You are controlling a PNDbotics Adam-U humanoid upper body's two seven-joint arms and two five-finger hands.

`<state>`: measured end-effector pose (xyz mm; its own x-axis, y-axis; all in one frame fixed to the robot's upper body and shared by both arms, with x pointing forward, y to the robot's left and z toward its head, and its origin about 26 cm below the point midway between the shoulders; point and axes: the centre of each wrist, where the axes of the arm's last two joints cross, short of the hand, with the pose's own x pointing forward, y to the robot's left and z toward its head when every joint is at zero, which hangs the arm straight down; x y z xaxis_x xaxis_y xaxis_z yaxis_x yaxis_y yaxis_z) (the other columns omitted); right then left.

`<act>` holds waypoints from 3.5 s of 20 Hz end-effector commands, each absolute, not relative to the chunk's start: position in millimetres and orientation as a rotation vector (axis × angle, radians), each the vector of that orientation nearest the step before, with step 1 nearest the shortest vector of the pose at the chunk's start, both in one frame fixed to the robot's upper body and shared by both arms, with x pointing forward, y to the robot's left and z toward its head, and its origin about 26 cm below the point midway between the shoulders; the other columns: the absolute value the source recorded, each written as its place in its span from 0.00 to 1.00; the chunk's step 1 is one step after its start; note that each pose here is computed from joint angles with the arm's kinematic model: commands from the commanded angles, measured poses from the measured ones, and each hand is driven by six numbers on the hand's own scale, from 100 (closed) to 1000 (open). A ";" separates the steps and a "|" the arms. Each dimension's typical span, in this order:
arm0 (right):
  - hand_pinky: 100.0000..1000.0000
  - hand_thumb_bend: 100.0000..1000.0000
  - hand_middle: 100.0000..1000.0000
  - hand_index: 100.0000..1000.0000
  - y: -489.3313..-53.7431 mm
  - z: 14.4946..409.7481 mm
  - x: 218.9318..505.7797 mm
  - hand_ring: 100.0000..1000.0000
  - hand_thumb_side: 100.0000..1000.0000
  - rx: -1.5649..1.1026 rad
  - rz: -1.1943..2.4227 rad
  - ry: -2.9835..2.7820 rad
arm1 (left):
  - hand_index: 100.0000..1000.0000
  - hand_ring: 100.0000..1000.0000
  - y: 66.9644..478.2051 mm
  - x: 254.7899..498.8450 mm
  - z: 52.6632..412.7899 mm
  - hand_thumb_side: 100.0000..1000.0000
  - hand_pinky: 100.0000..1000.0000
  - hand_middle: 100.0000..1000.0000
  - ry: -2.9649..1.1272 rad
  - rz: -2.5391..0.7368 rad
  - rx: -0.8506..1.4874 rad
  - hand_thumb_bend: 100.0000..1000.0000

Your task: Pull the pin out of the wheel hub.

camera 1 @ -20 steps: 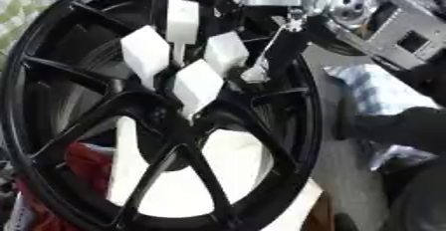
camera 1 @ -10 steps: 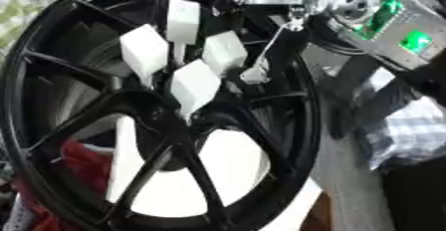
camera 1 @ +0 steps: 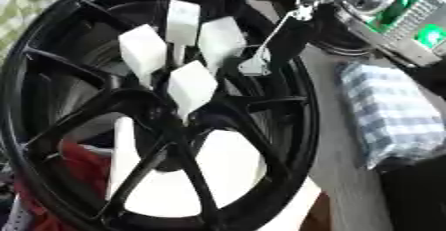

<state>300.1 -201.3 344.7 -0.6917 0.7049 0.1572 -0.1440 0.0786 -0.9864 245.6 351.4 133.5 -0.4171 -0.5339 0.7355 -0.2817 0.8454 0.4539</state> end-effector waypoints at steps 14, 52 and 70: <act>0.67 0.06 0.21 0.38 -296.7 370.2 285.3 0.55 0.00 -0.802 1.152 -1.818 | 0.78 0.85 357.0 242.3 142.5 0.97 0.83 0.74 -2.056 -0.331 0.636 0.09; 0.78 0.07 0.79 0.78 -451.7 295.3 315.8 0.86 0.00 -1.232 0.640 -1.411 | 0.78 0.85 360.1 240.2 141.1 0.96 0.84 0.74 -2.082 -0.292 0.675 0.09; 0.71 0.02 0.55 0.62 -337.9 329.3 301.6 0.67 0.13 -0.781 0.666 -2.073 | 0.78 0.84 358.1 243.1 144.6 0.96 0.84 0.74 -2.103 -0.298 0.650 0.09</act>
<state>308.7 -343.5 317.7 -0.4421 0.7335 0.5163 0.2935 0.6622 -0.6894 243.4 358.6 135.6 -0.4417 -0.5469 0.7112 -0.3367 0.8359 0.4335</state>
